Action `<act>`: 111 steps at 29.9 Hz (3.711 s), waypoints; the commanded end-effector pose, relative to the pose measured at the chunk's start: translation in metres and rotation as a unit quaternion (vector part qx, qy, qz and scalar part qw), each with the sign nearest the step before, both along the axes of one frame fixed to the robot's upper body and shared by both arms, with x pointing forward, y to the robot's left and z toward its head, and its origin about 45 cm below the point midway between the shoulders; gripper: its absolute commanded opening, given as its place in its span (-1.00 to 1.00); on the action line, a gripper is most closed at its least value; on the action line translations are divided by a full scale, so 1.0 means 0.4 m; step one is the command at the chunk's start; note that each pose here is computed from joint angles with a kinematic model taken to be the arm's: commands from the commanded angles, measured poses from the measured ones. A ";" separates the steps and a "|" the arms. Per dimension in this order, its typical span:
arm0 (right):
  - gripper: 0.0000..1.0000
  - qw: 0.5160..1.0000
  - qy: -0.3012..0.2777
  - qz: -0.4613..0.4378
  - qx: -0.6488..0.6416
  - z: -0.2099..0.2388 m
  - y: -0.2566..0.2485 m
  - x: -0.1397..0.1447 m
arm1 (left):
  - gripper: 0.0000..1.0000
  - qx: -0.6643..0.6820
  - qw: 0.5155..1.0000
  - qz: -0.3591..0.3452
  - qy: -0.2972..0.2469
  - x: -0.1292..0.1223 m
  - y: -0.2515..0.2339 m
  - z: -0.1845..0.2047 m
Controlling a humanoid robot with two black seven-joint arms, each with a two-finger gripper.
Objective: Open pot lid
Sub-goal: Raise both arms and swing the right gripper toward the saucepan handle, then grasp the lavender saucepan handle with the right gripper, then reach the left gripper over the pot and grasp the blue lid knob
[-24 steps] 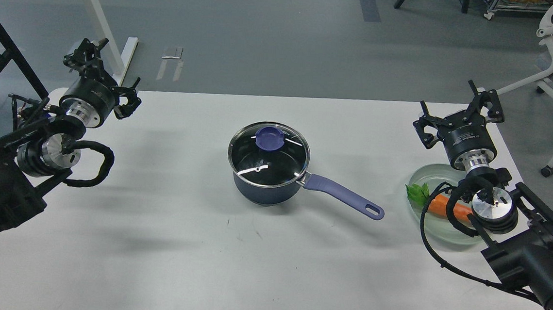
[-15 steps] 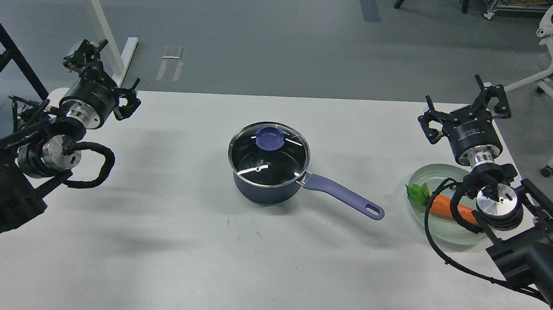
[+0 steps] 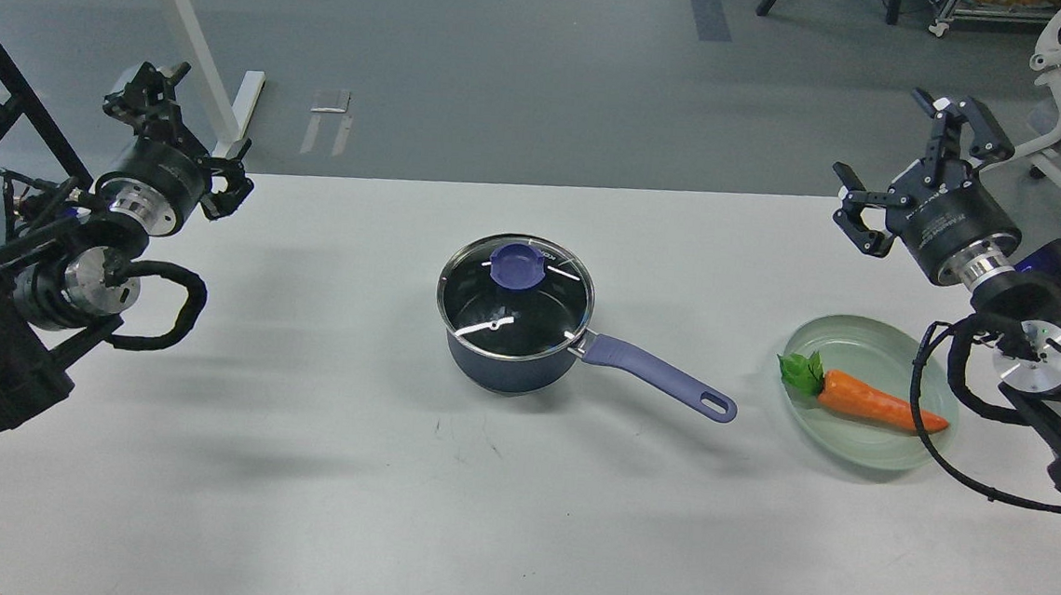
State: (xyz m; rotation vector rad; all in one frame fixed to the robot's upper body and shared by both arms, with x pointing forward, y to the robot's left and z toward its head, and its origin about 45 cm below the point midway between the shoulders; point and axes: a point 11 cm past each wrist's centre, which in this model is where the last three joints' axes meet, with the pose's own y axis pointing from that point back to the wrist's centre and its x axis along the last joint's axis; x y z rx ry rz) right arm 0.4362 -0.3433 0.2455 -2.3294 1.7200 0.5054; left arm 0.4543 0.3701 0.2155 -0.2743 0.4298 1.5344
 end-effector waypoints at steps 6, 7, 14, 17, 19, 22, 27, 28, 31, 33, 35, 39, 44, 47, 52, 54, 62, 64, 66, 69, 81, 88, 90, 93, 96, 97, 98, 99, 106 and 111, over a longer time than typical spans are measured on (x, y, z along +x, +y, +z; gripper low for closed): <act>0.99 0.961 -0.020 0.124 -0.245 0.056 0.033 -0.004 | 0.99 0.038 0.995 -0.088 -0.012 0.000 -0.089 0.059; 0.99 0.951 -0.021 0.144 -0.274 0.051 0.049 -0.005 | 0.99 0.042 0.994 -0.096 -0.007 -0.002 -0.098 0.056; 0.99 0.859 -0.106 0.252 -0.432 0.140 0.168 0.001 | 0.99 0.099 0.987 -0.127 -0.002 -0.007 -0.122 0.040; 0.99 0.806 -0.140 0.296 -0.492 0.147 0.214 -0.015 | 0.99 0.107 0.985 -0.135 -0.005 -0.006 -0.142 0.035; 0.99 0.765 -0.154 0.330 -0.530 0.138 0.241 -0.035 | 0.99 0.101 0.986 -0.136 -0.005 -0.007 -0.148 0.032; 0.99 0.709 -0.169 0.364 -0.580 0.139 0.264 -0.045 | 0.99 0.081 0.987 -0.142 -0.010 -0.004 -0.184 0.028; 0.99 0.650 -0.179 0.403 -0.619 0.115 0.300 -0.059 | 0.99 0.020 0.990 -0.136 -0.007 -0.003 -0.237 0.011; 0.99 0.628 -0.183 0.416 -0.632 0.099 0.308 -0.066 | 0.99 0.008 0.991 -0.134 -0.005 -0.002 -0.245 0.008; 0.99 0.556 -0.199 0.464 -0.660 0.043 0.346 -0.099 | 0.99 0.003 0.991 -0.136 0.000 -0.004 -0.259 -0.003; 0.98 0.528 -0.203 0.482 -0.670 0.024 0.353 -0.113 | 0.99 0.005 0.991 -0.137 0.002 -0.005 -0.260 -0.005; 0.97 0.510 -0.204 0.492 -0.675 0.018 0.355 -0.122 | 0.99 0.010 0.991 -0.135 0.002 -0.005 -0.251 -0.003; 0.94 0.475 -0.206 0.515 -0.683 -0.001 0.374 -0.134 | 0.99 0.012 0.991 -0.131 -0.002 -0.003 -0.237 0.004; 0.89 0.448 -0.203 0.543 -0.681 -0.042 0.394 -0.158 | 0.99 0.018 0.992 -0.122 -0.004 -0.001 -0.212 0.010; 0.80 0.441 -0.202 0.552 -0.678 -0.059 0.400 -0.167 | 0.99 0.022 0.992 -0.122 -0.003 -0.002 -0.206 0.010; 0.65 0.441 -0.202 0.550 -0.680 -0.076 0.387 -0.173 | 0.99 0.025 0.992 -0.125 0.000 -0.005 -0.208 0.005; 0.58 0.441 -0.203 0.549 -0.680 -0.077 0.389 -0.173 | 0.99 0.025 0.992 -0.126 -0.002 -0.002 -0.211 0.009; 0.34 0.437 -0.199 0.556 -0.678 -0.090 0.387 -0.182 | 0.99 0.026 0.991 -0.129 -0.003 0.001 -0.212 0.017; 0.34 0.436 -0.197 0.559 -0.677 -0.097 0.384 -0.185 | 0.99 0.027 0.991 -0.129 -0.003 0.001 -0.215 0.016; 0.34 0.437 -0.196 0.563 -0.674 -0.103 0.384 -0.191 | 0.99 0.025 0.991 -0.131 -0.002 0.001 -0.221 0.014; 0.25 0.437 -0.197 0.563 -0.673 -0.101 0.386 -0.191 | 0.99 0.024 0.991 -0.131 -0.002 0.001 -0.223 0.014; 0.04 0.409 -0.213 0.583 -0.669 -0.119 0.378 -0.208 | 0.99 0.027 0.991 -0.130 -0.003 0.002 -0.214 0.018; -0.03 0.407 -0.215 0.581 -0.671 -0.115 0.379 -0.205 | 0.99 0.027 0.991 -0.130 -0.003 0.003 -0.215 0.018; -0.09 0.406 -0.217 0.579 -0.673 -0.110 0.381 -0.201 | 0.99 0.027 0.991 -0.129 -0.005 0.005 -0.213 0.022; -0.12 0.405 -0.217 0.579 -0.674 -0.108 0.379 -0.200 | 0.99 0.027 0.991 -0.129 -0.005 0.005 -0.214 0.023; -0.22 0.398 -0.219 0.580 -0.677 -0.109 0.378 -0.200 | 0.99 0.030 0.991 -0.132 -0.005 0.006 -0.216 0.024; -0.26 0.392 -0.220 0.581 -0.678 -0.111 0.375 -0.201 | 0.99 0.033 0.990 -0.134 -0.006 0.006 -0.217 0.025; -0.30 0.388 -0.219 0.583 -0.680 -0.114 0.372 -0.202 | 0.99 0.042 0.990 -0.137 -0.010 0.009 -0.218 0.031; -0.32 0.387 -0.218 0.584 -0.680 -0.116 0.369 -0.203 | 0.99 0.051 0.989 -0.140 -0.013 0.010 -0.218 0.035; -0.59 0.388 -0.226 0.579 -0.681 -0.091 0.384 -0.196 | 0.99 0.145 0.973 -0.174 -0.044 0.027 -0.239 0.081; -0.61 0.380 -0.232 0.581 -0.682 -0.083 0.391 -0.197 | 0.99 0.281 0.926 -0.235 -0.089 0.044 -0.306 0.133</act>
